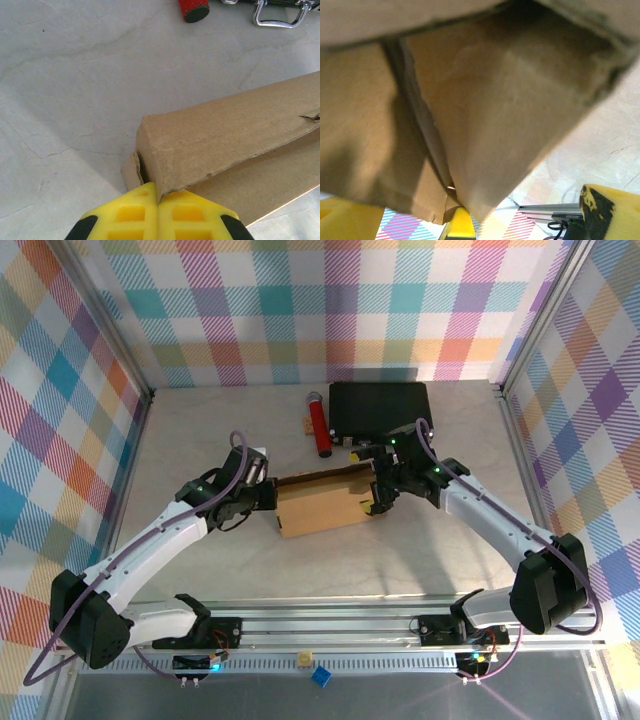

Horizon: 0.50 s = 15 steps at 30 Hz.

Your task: Fold the paper box

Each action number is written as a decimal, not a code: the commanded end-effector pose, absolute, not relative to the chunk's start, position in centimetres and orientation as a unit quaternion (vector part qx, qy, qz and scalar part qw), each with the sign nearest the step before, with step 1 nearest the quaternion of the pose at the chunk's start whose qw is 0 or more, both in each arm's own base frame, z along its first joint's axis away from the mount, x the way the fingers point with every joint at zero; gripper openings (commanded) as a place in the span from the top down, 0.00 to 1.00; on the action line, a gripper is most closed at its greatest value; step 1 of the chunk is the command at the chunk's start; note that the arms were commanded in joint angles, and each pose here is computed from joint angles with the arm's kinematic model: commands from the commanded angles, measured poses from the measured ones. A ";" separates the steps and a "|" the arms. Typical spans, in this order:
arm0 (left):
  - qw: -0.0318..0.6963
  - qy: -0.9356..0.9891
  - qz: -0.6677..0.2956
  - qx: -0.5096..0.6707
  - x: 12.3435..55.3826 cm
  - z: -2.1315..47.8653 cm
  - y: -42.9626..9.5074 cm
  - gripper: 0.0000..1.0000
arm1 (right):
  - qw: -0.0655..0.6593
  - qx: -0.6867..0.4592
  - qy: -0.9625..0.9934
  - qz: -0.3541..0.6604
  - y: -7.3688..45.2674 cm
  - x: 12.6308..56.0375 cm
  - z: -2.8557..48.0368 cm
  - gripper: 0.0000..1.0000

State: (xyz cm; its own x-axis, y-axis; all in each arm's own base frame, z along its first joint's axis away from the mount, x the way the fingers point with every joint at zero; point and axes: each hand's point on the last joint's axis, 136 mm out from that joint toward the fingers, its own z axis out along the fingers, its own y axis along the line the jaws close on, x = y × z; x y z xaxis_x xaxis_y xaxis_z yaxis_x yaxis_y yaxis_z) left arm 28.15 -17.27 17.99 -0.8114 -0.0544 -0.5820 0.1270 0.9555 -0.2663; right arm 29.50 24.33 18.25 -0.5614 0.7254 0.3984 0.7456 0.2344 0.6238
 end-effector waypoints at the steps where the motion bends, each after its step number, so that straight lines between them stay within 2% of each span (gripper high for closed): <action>1: 0.290 0.947 -0.131 0.040 26.9 16.6 -17.1 1.00 | 0.007 -0.472 -0.776 -0.418 24.2 30.1 18.2 0.05; 9: 0.303 0.942 -0.132 0.052 26.5 16.8 -17.8 1.00 | 0.010 -0.470 -0.777 -0.419 24.2 30.1 17.1 0.18; 13: 0.304 0.941 -0.135 0.055 26.1 16.9 -17.9 1.00 | 0.008 -0.472 -0.777 -0.417 24.1 30.0 16.6 0.28; 15: 0.303 0.941 -0.139 0.054 25.9 17.1 -17.9 1.00 | 0.008 -0.471 -0.778 -0.416 24.0 29.9 16.5 0.30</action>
State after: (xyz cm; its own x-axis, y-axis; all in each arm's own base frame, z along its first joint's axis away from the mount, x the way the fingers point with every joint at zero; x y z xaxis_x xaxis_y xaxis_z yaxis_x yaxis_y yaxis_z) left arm 27.22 -18.03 18.04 -0.7890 -0.0198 -0.6140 0.1669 0.9550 -0.2452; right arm 30.00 24.17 16.99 -0.5644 0.7239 0.3968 0.7322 0.2170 0.6456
